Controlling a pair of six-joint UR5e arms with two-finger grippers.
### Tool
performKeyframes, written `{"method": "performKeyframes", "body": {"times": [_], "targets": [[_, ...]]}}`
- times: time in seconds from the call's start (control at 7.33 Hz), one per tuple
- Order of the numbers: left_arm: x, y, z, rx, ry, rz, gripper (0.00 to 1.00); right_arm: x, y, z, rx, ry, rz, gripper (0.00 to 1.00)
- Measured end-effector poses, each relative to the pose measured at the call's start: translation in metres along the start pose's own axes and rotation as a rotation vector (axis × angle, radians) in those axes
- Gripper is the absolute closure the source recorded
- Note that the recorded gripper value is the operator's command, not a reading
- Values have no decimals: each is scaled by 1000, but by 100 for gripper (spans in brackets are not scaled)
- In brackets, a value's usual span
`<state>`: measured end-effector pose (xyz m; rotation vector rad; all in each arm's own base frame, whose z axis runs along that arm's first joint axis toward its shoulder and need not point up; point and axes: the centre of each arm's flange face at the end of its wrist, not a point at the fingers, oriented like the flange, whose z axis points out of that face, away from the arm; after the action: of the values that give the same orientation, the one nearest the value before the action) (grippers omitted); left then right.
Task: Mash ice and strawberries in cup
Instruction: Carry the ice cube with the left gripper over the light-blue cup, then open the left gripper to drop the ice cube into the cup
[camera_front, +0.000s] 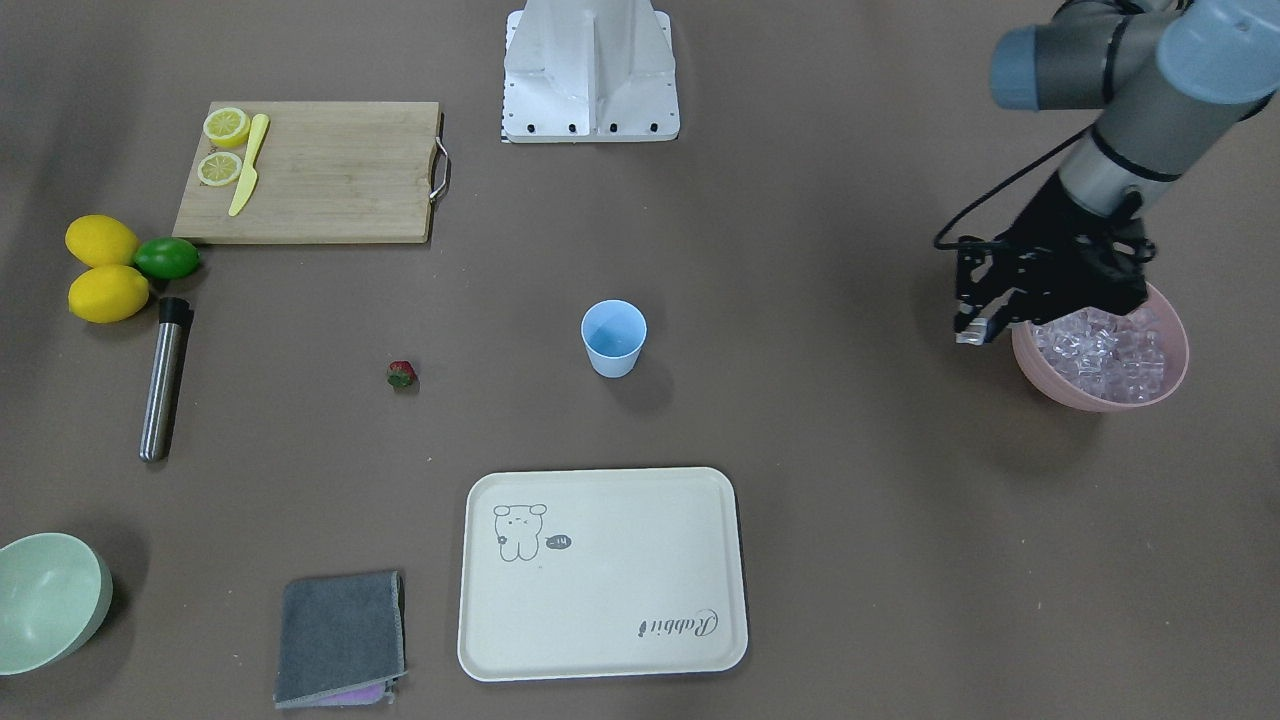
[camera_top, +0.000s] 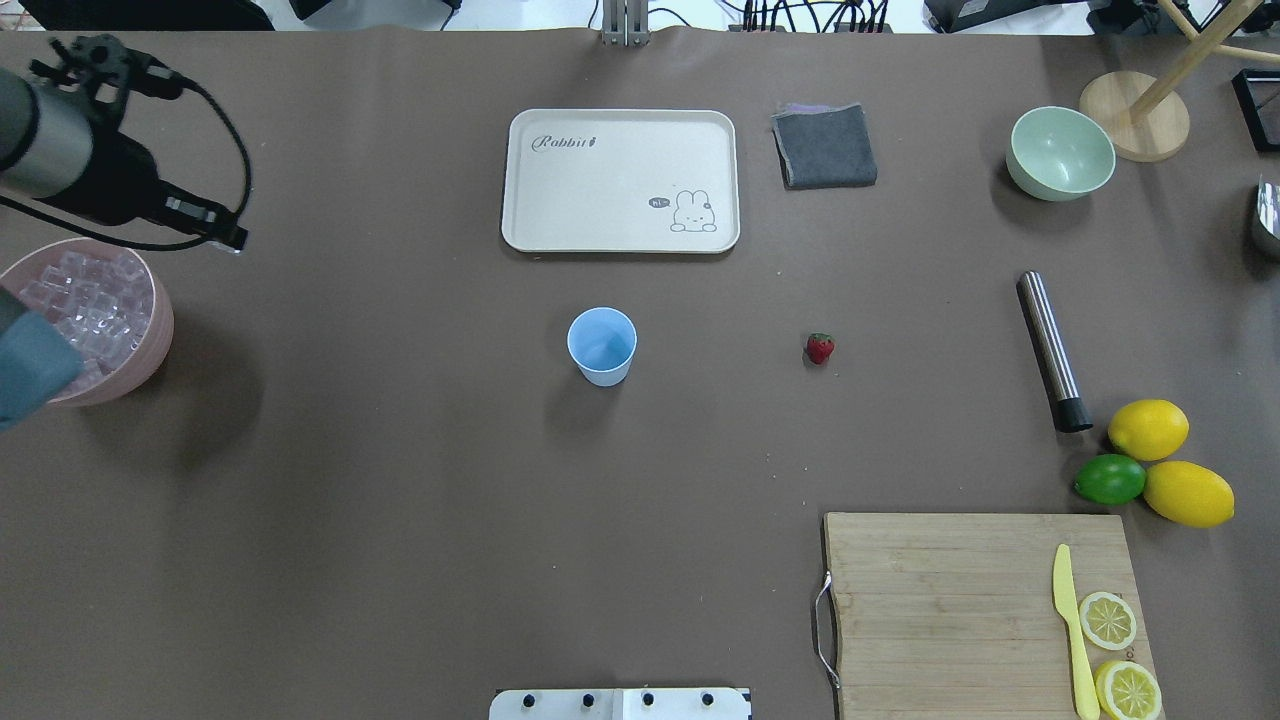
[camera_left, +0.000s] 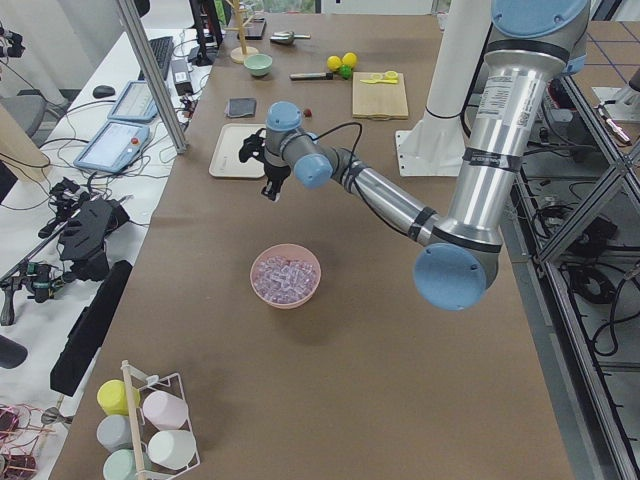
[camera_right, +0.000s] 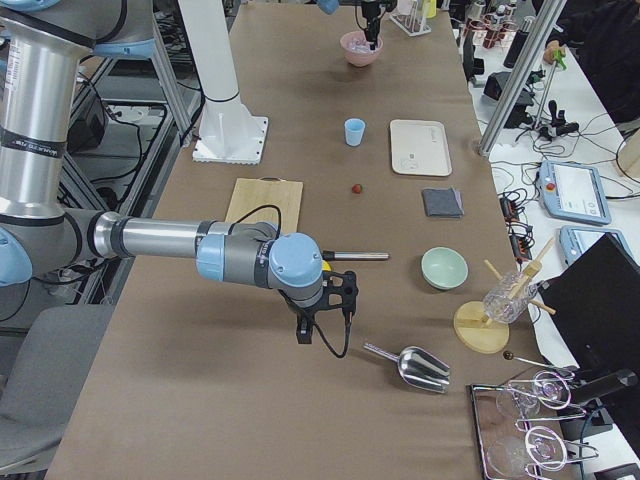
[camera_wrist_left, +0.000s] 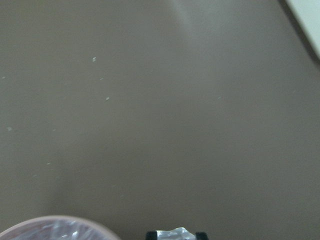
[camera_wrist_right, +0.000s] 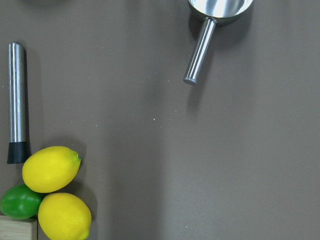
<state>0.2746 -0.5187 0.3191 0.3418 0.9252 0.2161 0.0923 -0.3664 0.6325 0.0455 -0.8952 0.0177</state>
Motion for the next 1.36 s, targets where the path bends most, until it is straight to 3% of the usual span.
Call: {"method": "performKeyframes", "body": {"times": [0.55,0.96,1.09,1.23,1.36], "targets": [[226,-29,36,-31,51,-84,100,0,0,0,1,1,-6,0],[294,-27,70,-12,39,-90,100,0,0,0,1,1,-6,0],[296,-26,80,-7,42,-85,94,0,1,0,1,1,-5,0],[296,-27,91,-3,49,-80,28,1,1,0,1,0,-4,0],[297,-26,99,3,53,-76,3,1,1,0,1,0,-4,0]]}}
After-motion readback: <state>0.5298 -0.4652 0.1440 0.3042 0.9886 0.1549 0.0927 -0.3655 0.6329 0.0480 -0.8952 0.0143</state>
